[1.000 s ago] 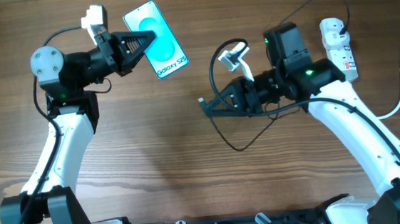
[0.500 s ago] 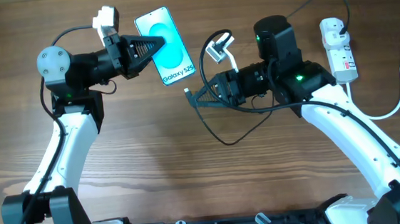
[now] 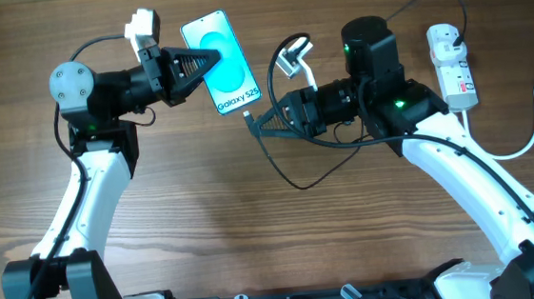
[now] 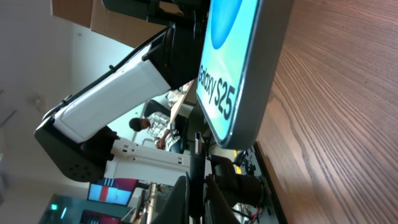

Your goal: Plug charger to phone and switch on socket

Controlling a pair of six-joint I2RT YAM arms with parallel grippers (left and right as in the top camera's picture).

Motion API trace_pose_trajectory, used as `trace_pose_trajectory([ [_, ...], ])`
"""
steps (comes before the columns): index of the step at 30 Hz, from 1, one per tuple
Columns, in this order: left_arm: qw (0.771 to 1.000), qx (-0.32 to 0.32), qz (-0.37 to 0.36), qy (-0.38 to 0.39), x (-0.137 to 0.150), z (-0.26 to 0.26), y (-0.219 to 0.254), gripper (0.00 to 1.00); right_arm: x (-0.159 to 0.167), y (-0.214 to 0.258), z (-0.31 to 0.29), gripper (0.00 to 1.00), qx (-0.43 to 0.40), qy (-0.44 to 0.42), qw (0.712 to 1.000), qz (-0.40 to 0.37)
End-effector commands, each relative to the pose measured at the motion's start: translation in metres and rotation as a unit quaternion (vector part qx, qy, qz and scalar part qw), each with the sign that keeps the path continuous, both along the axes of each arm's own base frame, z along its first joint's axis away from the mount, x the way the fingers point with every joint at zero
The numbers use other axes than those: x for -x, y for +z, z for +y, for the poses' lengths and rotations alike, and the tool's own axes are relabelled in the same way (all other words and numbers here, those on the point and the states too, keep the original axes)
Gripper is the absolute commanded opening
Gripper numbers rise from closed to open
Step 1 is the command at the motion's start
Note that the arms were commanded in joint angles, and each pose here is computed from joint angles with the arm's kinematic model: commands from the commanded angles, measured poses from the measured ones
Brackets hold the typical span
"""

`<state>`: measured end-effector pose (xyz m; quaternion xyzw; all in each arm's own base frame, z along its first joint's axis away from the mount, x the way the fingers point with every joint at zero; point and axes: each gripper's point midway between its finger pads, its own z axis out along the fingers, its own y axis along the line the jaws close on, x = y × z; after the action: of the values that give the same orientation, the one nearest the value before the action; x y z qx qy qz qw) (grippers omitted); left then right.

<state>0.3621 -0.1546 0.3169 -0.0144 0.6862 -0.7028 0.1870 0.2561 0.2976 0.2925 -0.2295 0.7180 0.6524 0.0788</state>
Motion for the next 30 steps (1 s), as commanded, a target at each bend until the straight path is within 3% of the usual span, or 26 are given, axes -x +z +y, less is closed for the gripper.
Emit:
trace_pose_trajectory([
  [1,1.000,0.002,-0.008,-0.007,0.0049,-0.0017,0.0119,0.04,-0.0022,-0.0033,0.0021,0.04,0.004,-0.003,1.000,0.002],
  [19,1.000,0.006,0.005,-0.019,0.0086,-0.0093,0.0123,0.04,-0.0011,-0.0025,0.0020,0.04,0.002,0.000,1.000,0.007],
  [30,0.999,-0.001,-0.028,-0.018,0.0093,-0.0093,0.0141,0.04,0.0012,0.0017,0.0019,0.04,-0.005,0.009,1.000,0.010],
])
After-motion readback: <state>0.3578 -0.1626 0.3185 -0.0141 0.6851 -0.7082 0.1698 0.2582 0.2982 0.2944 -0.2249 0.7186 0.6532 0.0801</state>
